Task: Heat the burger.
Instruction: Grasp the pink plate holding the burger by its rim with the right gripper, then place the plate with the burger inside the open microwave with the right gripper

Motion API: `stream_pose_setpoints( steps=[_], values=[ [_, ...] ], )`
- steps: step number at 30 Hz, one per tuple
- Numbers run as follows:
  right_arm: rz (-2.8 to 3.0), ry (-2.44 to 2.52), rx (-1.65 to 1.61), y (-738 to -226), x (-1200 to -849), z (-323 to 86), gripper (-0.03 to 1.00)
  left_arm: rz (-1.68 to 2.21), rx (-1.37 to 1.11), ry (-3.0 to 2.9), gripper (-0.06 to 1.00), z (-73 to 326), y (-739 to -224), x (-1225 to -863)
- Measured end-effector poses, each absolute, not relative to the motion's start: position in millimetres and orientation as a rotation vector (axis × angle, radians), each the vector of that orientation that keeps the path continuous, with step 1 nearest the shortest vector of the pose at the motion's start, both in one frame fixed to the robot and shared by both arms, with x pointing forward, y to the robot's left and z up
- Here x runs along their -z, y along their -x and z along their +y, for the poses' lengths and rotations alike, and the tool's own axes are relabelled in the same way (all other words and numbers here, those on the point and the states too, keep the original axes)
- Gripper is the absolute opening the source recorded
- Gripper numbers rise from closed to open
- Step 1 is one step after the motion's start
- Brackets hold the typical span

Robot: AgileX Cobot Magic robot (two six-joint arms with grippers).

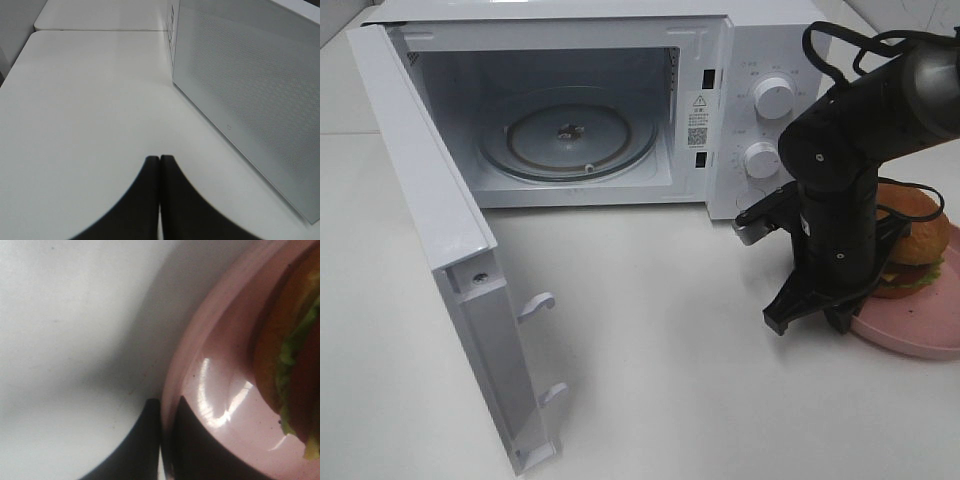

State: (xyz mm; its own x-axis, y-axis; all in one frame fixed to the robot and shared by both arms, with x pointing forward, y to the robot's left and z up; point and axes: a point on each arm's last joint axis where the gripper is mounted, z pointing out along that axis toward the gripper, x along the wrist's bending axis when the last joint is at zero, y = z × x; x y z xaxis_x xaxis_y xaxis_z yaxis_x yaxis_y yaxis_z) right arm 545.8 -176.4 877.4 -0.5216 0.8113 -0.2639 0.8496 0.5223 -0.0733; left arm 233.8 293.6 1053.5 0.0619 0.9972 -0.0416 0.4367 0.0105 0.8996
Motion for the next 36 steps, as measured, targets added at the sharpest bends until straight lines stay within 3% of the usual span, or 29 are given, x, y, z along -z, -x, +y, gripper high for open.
stream_pose_setpoints(
  steps=[15,36],
  values=[
    [2.549,-1.408,0.202,-537.7,-886.9,-179.2,0.03,1.488,-0.888,-1.543,0.0,293.6,-233.8,-1053.5],
    [2.576,-1.063,0.114,-459.8,-918.1,-157.0,0.03,1.488,-0.888,-1.543,0.0,293.6,-233.8,-1053.5]
  ],
)
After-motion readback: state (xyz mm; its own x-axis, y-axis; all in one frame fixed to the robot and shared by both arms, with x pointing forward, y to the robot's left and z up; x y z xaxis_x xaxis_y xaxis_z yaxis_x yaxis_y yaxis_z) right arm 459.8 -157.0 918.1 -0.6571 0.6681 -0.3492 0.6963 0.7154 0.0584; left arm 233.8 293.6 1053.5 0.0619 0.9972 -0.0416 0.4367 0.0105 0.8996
